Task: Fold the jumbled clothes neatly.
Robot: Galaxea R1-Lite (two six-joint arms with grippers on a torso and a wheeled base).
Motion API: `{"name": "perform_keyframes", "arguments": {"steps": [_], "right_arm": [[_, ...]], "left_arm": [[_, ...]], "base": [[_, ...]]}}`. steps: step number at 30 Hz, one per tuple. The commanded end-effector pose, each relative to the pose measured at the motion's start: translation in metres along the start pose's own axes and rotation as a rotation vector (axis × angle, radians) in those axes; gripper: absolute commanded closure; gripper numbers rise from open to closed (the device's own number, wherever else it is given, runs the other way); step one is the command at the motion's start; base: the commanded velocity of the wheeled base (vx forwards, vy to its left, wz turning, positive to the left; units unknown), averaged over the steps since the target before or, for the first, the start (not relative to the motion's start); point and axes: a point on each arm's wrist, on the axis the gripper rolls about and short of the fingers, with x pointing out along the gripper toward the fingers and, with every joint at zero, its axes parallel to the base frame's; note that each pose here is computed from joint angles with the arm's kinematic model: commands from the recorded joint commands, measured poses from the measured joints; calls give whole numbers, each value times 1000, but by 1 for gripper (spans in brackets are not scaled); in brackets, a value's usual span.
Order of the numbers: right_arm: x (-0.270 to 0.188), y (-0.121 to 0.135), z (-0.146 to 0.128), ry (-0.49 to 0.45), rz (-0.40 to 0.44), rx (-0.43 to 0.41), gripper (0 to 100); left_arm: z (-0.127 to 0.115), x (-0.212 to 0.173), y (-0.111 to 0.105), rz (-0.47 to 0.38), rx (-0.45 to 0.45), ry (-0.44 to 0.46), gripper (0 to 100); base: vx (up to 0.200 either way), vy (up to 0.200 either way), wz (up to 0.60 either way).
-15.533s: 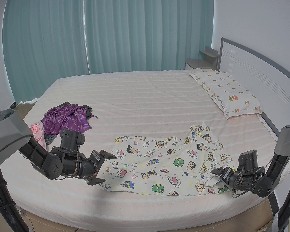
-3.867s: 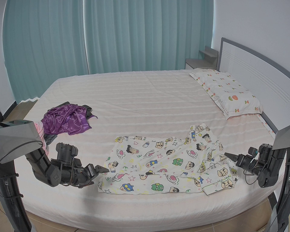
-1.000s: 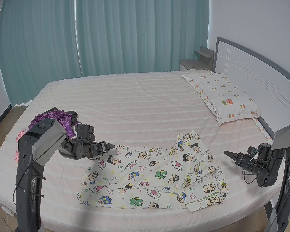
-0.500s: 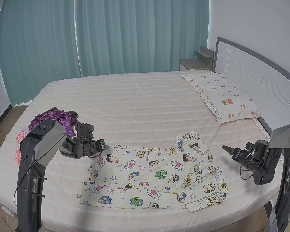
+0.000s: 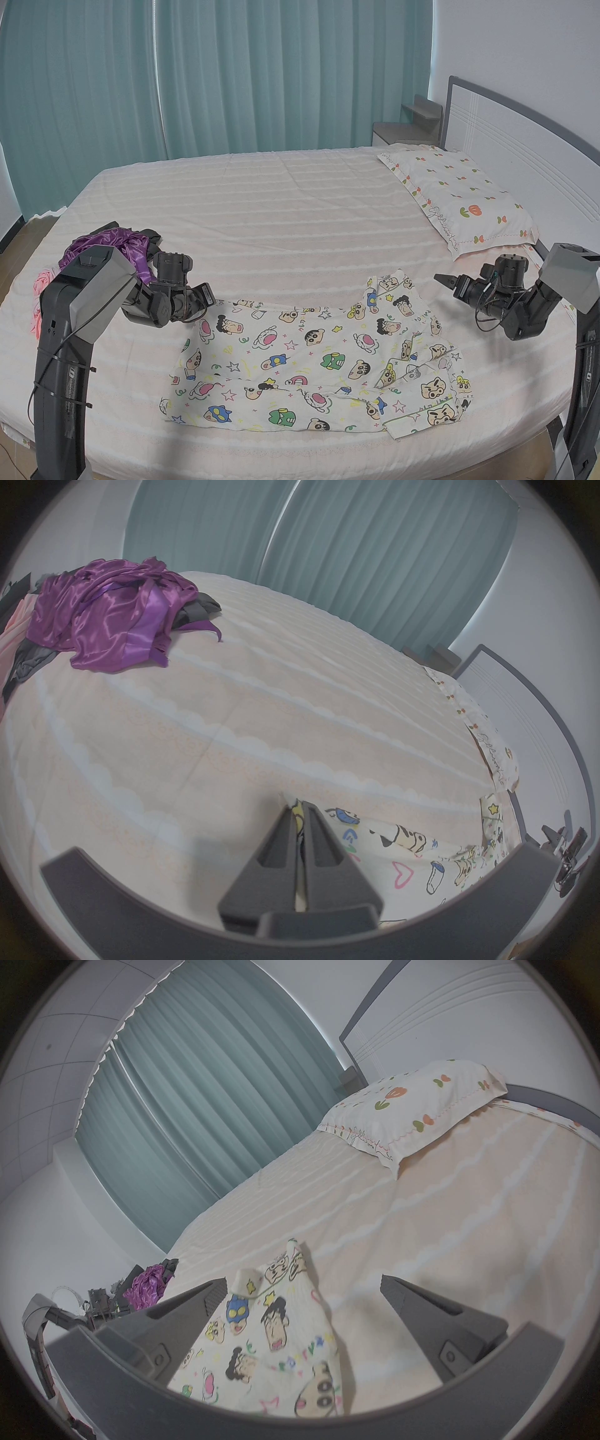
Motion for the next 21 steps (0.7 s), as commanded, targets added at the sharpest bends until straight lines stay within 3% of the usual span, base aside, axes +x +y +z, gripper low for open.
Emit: {"name": "perform_keyframes", "arguments": {"steps": [1,9,16,21], "right_arm": [[47,2,-13,70,-26,-4,0],[68,19,-34,151,-9,-19,0],[81,18,-29,202,-36,-12,0],[94,17,-42,212,-53,-32,0]], "left_arm": [[9,-9,-4,17,-44,-32,100],[0,-9,-8,15,-35,-10,100],[-2,-9,-10,12,-33,-8,100],[-2,-9,-9,14,-35,-7,100]], "base": [[0,0,0],[0,0,0],[0,0,0],[0,0,0]]}}
